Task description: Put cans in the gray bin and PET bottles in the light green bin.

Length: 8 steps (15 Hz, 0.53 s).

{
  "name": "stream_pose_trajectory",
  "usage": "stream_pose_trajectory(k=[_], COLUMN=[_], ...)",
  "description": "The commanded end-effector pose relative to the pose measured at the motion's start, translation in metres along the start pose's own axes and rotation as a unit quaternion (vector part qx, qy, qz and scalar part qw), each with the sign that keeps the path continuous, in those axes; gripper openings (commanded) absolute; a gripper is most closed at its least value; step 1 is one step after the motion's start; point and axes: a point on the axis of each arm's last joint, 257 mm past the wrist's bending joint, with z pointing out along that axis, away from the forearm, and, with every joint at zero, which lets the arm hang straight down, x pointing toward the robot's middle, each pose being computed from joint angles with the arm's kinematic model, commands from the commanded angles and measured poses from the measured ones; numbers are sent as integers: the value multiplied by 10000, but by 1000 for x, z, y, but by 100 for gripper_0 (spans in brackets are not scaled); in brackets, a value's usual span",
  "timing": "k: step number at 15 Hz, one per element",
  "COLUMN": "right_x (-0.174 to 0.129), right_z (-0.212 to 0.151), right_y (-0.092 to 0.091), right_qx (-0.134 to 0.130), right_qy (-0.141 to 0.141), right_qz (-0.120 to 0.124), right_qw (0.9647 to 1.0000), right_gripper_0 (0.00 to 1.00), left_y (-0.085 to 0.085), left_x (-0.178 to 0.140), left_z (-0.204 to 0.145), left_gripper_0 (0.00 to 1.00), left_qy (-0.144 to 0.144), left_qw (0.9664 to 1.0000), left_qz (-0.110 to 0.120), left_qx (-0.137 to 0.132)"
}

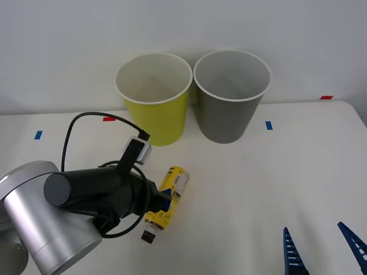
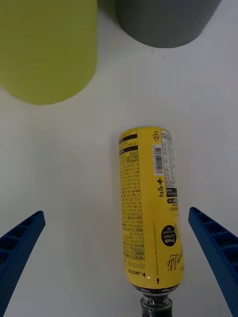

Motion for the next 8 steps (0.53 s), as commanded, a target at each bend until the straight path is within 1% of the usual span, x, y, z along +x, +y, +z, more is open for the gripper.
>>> stream_pose_trajectory(k=[1,2,4,5,6,7,8], right_x=[0,0,0,0,0,0,0], right_z=[0,0,0,0,0,0,0], right_y=[0,0,0,0,0,0,0], right_qx=[0,0,0,0,0,0,0], right_qy=[0,0,0,0,0,0,0], right_qz=[0,0,0,0,0,0,0], right_qw=[10000,10000,10000,10000,10000,10000,10000], right_gripper_0=[100,100,100,100,100,100,100], left_y=[-6,-8,-6,-9,-10,-6,-7], left_x=[-3,-2,4,6,5,0,-3], left_z=[0,-1,-1,-2,-3,-3,-2], left_gripper_0=[100,100,100,100,100,100,100], left_qy=[-5,56,231,342,435,525,604], left_qw=[10000,9999,9997,9994,9990,9984,9980], left_qz=[-72,-103,-115,-108,-86,-9,46], left_qx=[54,33,-57,-36,-78,-191,-205])
